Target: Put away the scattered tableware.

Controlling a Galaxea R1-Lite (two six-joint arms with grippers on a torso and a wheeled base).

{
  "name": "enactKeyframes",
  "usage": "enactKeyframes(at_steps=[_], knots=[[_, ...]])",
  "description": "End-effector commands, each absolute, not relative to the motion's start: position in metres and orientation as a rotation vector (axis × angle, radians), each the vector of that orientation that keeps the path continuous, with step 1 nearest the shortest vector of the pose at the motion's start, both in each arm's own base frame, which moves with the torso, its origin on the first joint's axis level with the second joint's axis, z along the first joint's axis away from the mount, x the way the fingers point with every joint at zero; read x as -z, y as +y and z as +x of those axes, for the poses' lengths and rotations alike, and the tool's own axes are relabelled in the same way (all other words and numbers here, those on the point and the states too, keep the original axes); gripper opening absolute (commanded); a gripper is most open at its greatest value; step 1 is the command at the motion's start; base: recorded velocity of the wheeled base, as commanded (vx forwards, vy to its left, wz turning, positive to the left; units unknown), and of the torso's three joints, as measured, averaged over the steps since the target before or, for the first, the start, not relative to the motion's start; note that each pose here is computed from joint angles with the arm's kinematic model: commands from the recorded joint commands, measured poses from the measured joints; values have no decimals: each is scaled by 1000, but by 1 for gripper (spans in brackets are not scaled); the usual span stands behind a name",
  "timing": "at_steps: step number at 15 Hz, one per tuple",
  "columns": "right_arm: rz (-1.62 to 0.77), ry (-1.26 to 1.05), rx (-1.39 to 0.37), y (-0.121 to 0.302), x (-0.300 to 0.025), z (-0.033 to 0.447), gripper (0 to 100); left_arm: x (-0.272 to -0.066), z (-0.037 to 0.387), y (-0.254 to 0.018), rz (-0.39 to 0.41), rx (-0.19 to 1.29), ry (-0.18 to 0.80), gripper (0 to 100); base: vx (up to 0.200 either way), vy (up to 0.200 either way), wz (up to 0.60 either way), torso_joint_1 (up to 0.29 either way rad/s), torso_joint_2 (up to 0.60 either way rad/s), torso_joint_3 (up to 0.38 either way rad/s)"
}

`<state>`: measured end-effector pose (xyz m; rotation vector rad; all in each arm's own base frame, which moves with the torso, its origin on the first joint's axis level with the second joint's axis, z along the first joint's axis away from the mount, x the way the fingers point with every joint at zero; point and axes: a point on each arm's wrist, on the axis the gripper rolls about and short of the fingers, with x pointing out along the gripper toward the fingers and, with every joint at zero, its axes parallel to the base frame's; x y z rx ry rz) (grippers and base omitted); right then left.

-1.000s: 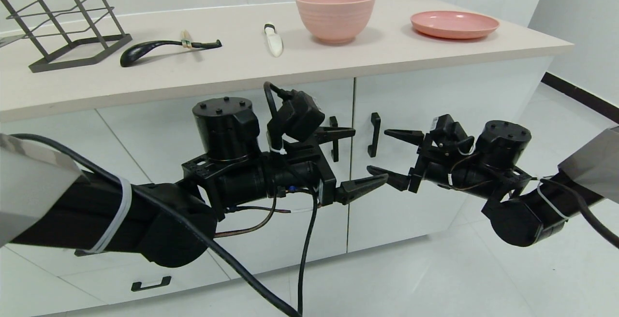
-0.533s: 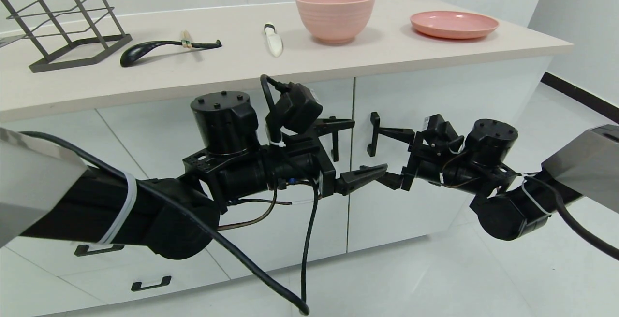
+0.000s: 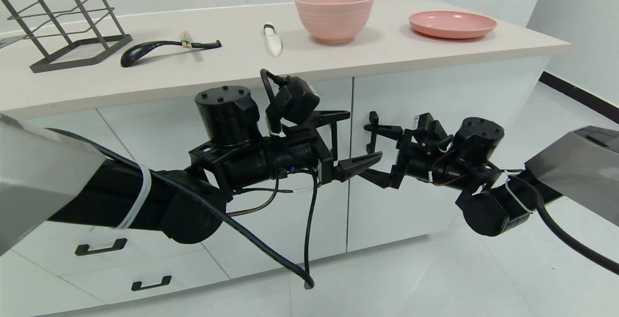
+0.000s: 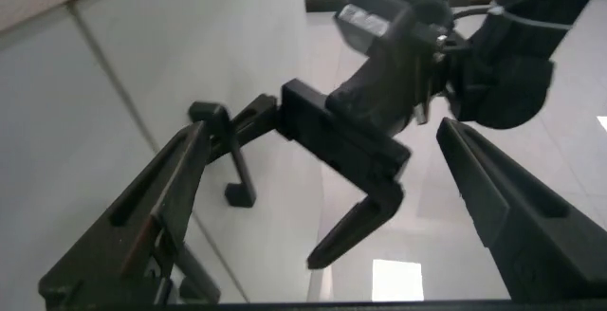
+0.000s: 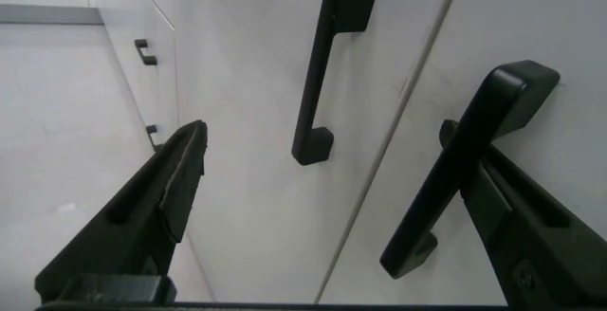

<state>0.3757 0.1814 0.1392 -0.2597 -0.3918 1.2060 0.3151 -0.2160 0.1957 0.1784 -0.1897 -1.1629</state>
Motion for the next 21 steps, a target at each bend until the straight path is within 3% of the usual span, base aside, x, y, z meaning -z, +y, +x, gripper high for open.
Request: enactKeyframes(at_steps=[1,15,17,18,19,21], knots=[[-259,-394,-1238,184,-142,369,100,-195,317,-214,179,1156,-188,100,0,0,0,0,0,0],[-232,-251,-1256,153,-142,306,100,-188,332,-241,152,1179,-243,100,0,0,0,0,0,0],[-230,-243,-1256,152,-140,306,100,-188,314,-267,143,1257,-264,100,0,0,0,0,0,0],[-230,-243,-1256,152,-140,306,100,-188,314,-267,143,1257,-264,100,0,0,0,0,0,0],[-227,-225,-1244,151,-135,309,100,-189,307,-290,134,1305,-301,100,0,0,0,0,0,0],[-229,-204,-1185,138,-129,318,100,-191,307,-292,117,1310,-304,100,0,0,0,0,0,0]])
